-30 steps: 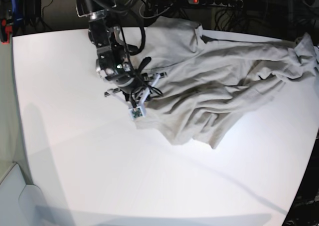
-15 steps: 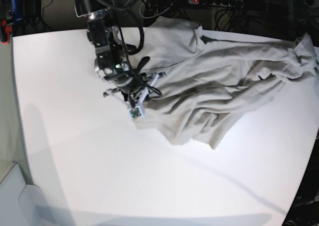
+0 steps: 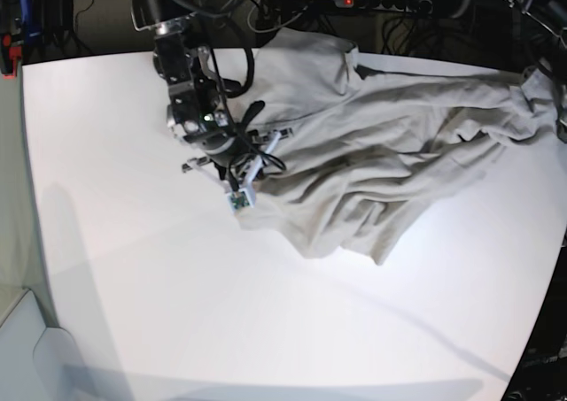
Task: Layout the t-shirt on the table in an organized manner, then fold the t-shirt properly
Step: 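Hold the fabric with the right gripper while the left gripper pulls its edge outward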
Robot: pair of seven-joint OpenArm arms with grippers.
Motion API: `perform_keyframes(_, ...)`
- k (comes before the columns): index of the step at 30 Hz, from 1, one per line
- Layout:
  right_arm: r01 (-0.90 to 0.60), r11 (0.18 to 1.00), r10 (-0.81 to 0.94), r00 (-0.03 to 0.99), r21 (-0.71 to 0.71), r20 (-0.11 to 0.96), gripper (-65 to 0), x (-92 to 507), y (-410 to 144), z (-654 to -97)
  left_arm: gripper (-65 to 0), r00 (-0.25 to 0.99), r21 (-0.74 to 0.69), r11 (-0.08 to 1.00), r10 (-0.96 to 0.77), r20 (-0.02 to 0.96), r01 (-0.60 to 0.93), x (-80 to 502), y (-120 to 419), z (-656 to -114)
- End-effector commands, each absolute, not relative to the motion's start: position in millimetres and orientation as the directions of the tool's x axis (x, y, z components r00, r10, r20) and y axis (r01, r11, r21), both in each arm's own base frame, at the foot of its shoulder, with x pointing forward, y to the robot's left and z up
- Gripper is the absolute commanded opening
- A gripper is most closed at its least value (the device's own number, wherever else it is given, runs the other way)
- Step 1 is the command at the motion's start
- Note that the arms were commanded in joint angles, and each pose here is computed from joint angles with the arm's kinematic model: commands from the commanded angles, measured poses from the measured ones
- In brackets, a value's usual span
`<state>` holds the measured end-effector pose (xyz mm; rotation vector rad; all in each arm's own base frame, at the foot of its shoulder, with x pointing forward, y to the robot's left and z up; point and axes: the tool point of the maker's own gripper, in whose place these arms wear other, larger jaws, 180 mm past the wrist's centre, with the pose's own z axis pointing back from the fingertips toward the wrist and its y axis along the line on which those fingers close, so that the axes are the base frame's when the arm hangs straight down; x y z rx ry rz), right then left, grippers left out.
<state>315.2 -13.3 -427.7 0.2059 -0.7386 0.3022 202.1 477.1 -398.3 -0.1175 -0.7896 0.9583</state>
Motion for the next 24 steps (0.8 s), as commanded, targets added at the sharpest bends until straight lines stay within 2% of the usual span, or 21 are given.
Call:
perform_keyframes(1,-0.34,0.938,0.199,0.685,0.065,0.701,-65.0,322.1,-15.3,-420.5,-15.7,0.294,-0.43,0.602,0.751,0.591,-0.673,211.7,490.3,-379.6)
perform_keyframes(3,-0.34,0.939,0.208,0.685,0.054,0.699,-65.0,322.1,-20.4,-421.8,-17.9,0.291,-0.442,0.591,0.763,0.577,-0.675,212.7,488.5,-384.3)
perform_keyframes(5,-0.338,0.94,0.208,0.685,0.052,0.698,-65.0,322.2,-21.5,-421.9,-23.8,0.267,-0.447,0.583,0.763,0.589,-0.679,213.3,491.6,-385.5)
perform_keyframes(12,-0.339,0.94,0.21,0.684,0.049,0.699,-65.0,322.9,-22.8,-421.8,-61.3,0.221,-0.473,0.55,0.78,0.585,-0.689,216.7,493.7,-396.5)
perform_keyframes(13,-0.339,0.94,0.21,0.684,0.049,0.699,-65.0,322.9,-22.8,-421.8,-65.0,0.222,-0.474,0.55,0.781,0.584,-0.688,217.2,493.2,-396.5)
perform_keyframes(19,-0.339,0.94,0.21,0.684,0.049,0.699,-65.0,322.9,-22.8,-421.8,-64.8,0.213,-0.478,0.563,0.767,0.605,-0.674,222.1,495.6,-386.0)
perform_keyframes(24,-0.339,0.94,0.212,0.686,0.047,0.696,-65.0,325.3,-23.1,-422.9,-64.8,0.179,-0.526,0.614,0.733,0.656,-0.589,240.7,494.9,-334.6)
